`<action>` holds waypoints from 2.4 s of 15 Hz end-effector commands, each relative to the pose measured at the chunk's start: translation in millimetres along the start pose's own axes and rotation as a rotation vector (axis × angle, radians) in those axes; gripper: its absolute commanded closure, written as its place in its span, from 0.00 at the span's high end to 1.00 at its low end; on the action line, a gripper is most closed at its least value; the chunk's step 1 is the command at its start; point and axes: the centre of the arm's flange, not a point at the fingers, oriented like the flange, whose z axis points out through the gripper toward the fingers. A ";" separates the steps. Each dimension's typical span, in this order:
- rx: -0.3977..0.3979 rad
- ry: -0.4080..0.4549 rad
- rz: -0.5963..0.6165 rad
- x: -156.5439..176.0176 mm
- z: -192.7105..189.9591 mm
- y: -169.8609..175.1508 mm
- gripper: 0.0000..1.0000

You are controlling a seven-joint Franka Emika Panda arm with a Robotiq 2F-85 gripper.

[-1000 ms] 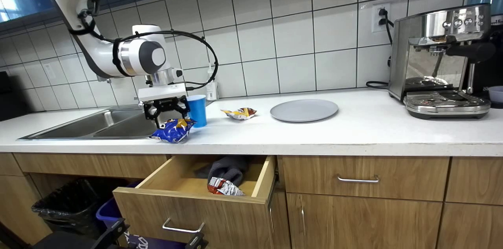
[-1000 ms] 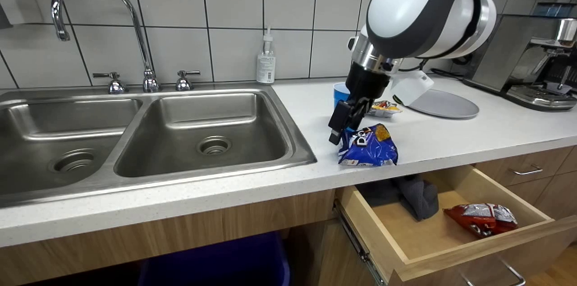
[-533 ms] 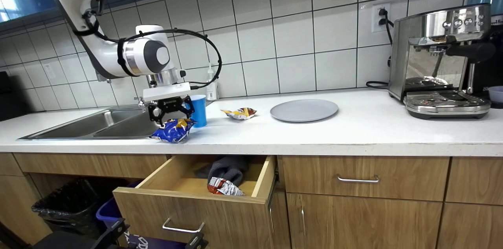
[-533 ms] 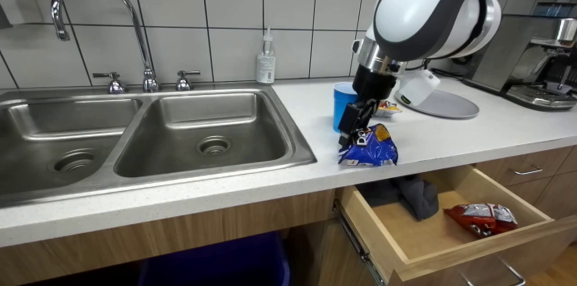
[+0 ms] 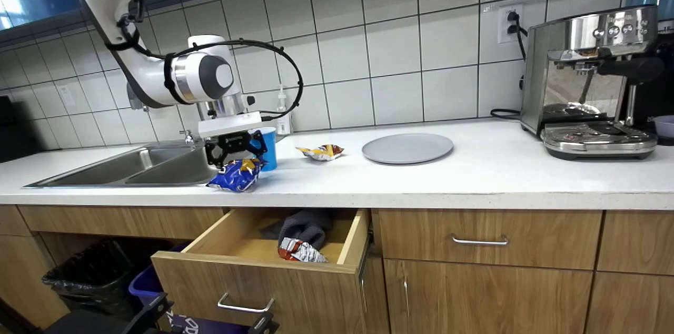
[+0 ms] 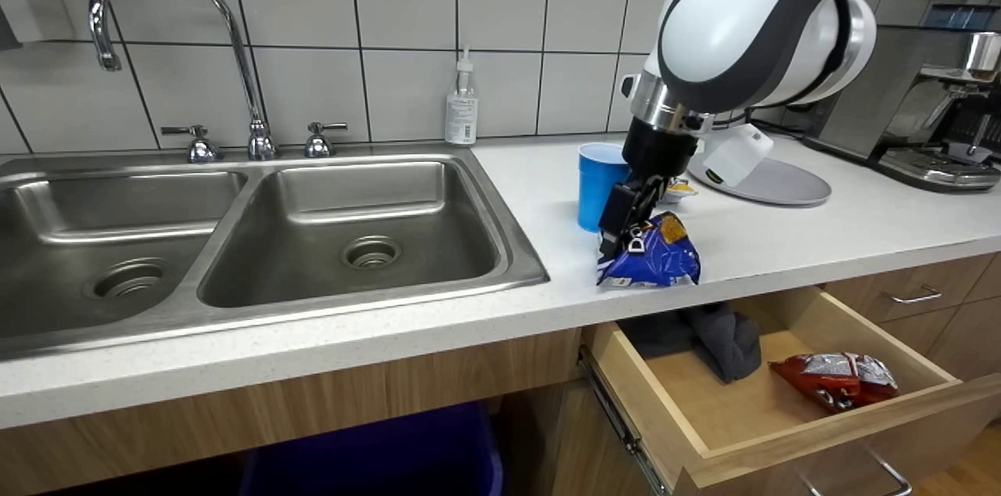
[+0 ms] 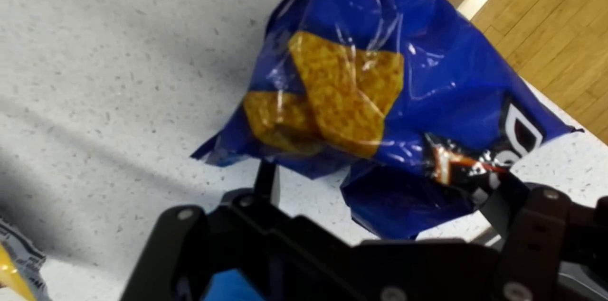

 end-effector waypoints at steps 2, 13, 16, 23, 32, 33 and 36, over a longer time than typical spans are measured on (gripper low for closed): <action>-0.002 -0.024 -0.012 -9.6 -0.8 4.2 1.00; -0.005 -0.044 0.008 -33.0 -12.1 -8.5 1.00; -0.011 -0.058 0.012 -44.0 -24.0 -13.1 1.00; -0.016 -0.115 0.042 -79.0 -50.9 -22.7 1.00; -0.032 -0.136 0.086 -93.4 -82.3 -25.0 1.00; -0.036 -0.133 0.097 -93.2 -83.5 -23.2 1.00; -0.050 -0.121 0.142 -91.3 -85.1 -15.8 1.00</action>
